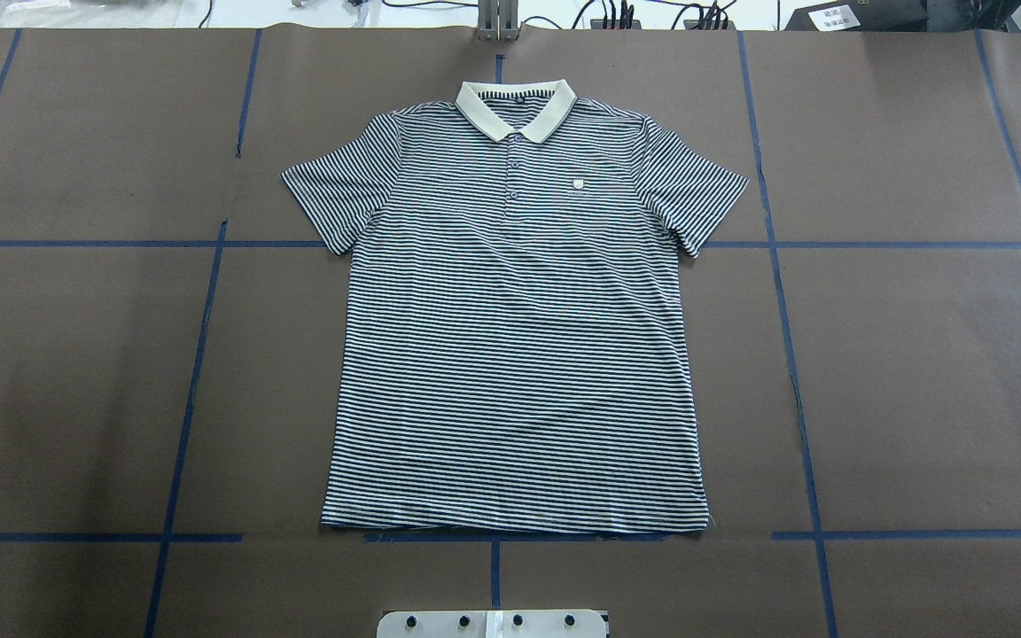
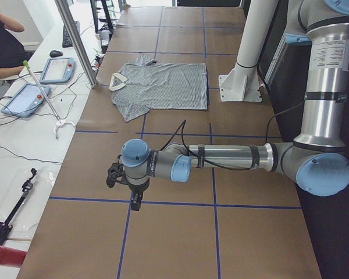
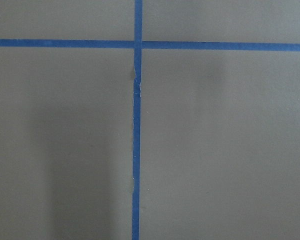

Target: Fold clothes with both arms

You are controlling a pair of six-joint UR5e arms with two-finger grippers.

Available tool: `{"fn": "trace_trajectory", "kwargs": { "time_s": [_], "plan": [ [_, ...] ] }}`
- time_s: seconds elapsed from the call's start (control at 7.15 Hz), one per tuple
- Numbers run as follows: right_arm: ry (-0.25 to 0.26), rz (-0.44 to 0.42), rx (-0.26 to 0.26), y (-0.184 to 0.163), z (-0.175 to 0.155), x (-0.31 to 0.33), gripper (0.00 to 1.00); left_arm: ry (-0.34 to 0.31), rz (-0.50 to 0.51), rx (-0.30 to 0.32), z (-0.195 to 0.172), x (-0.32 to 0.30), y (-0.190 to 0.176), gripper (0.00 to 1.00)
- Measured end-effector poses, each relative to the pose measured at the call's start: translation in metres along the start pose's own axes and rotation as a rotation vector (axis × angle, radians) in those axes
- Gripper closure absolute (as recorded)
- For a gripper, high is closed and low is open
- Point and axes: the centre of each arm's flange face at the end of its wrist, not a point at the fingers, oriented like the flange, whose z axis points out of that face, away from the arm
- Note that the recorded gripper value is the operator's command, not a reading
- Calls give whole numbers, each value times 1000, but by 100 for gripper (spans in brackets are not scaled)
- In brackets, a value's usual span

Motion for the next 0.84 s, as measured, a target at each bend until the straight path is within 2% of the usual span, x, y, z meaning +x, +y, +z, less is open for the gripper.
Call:
{"fn": "trace_trajectory", "kwargs": {
  "time_s": [0.42, 0.56, 0.7, 0.84],
  "plan": [
    [-1, -46, 46, -23, -21, -20, 0, 13, 15, 11, -6, 8, -8, 0],
    [0, -83, 83, -37, -32, -32, 0, 18, 40, 37, -17, 21, -28, 0],
    [-9, -143, 142, -53, -38, -42, 0, 24, 78, 75, -34, 42, -58, 0],
    [-35, -177, 189, -70, -33, -57, 0, 35, 151, 120, -44, 71, -84, 0]
  ]
}}
